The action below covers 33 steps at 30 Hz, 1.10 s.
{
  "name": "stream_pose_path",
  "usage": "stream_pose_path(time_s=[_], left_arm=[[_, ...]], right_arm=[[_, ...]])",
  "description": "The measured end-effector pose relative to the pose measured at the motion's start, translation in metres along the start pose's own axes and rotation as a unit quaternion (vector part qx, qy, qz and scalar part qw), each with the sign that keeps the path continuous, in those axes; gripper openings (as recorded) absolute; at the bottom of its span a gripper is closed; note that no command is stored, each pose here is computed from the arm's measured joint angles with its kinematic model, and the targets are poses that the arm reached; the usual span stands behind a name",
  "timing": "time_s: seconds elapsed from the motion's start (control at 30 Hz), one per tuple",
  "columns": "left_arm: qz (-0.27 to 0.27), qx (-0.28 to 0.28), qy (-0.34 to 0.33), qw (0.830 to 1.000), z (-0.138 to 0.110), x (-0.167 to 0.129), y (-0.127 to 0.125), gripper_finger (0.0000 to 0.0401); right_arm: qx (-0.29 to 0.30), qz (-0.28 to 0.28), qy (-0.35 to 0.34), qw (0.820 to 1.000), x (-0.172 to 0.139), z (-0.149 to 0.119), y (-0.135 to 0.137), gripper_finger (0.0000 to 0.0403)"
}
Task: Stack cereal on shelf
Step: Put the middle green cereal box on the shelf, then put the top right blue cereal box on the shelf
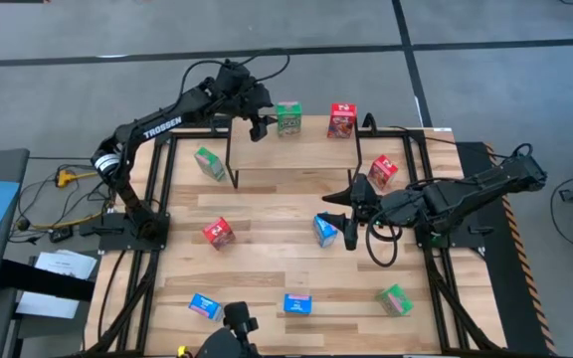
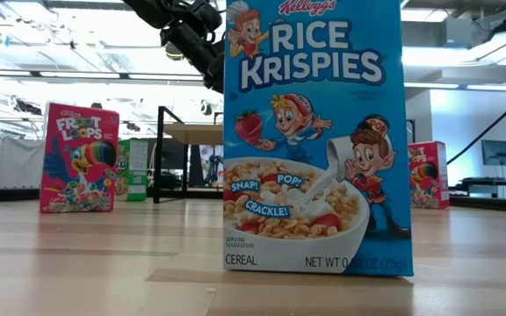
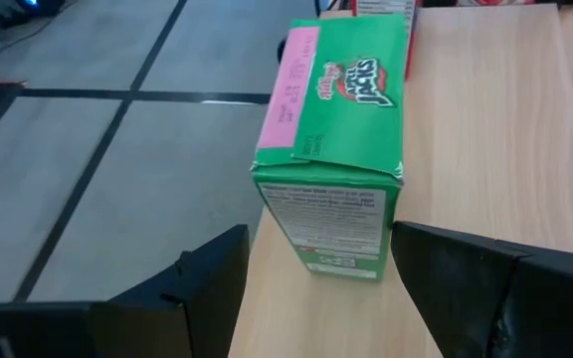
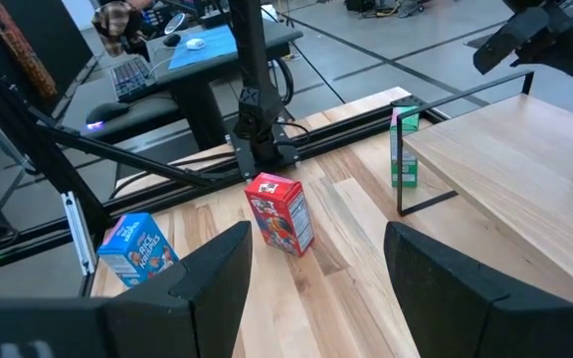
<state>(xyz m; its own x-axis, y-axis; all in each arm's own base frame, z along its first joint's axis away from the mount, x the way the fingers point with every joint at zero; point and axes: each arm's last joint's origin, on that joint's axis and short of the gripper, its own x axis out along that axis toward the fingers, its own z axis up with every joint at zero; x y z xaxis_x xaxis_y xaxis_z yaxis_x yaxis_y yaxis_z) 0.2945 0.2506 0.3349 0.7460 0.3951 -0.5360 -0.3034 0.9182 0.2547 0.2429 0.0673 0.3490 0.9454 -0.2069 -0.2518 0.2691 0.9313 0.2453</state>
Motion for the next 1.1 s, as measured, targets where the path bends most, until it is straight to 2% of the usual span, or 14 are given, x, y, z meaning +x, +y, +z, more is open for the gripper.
stream_pose_path(time_s=[0.4,0.6,0.87,1.1], left_arm=[[-0.005,-0.014,-0.005,1.0,0.002,0.001,-0.003,0.0238],[-0.019,-0.016,0.021,0.999,0.0,-0.002,-0.01,0.0238],[-0.022,-0.02,0.022,0.999,0.009,-0.039,-0.016,0.0238],[-0.046,-0.014,0.012,0.999,0.022,-0.09,-0.04,0.0238]], right_arm=[[0.0,0.0,0.0,1.0,0.0,0.0,0.0,0.0256],[0.002,0.0,0.0,1.0,0.0,0.0,0.0,0.0256],[0.003,0.001,0.0,1.0,0.0,0.0,0.0,0.0256],[0.005,0.003,-0.003,1.0,0.0,0.001,0.0,0.0256]])
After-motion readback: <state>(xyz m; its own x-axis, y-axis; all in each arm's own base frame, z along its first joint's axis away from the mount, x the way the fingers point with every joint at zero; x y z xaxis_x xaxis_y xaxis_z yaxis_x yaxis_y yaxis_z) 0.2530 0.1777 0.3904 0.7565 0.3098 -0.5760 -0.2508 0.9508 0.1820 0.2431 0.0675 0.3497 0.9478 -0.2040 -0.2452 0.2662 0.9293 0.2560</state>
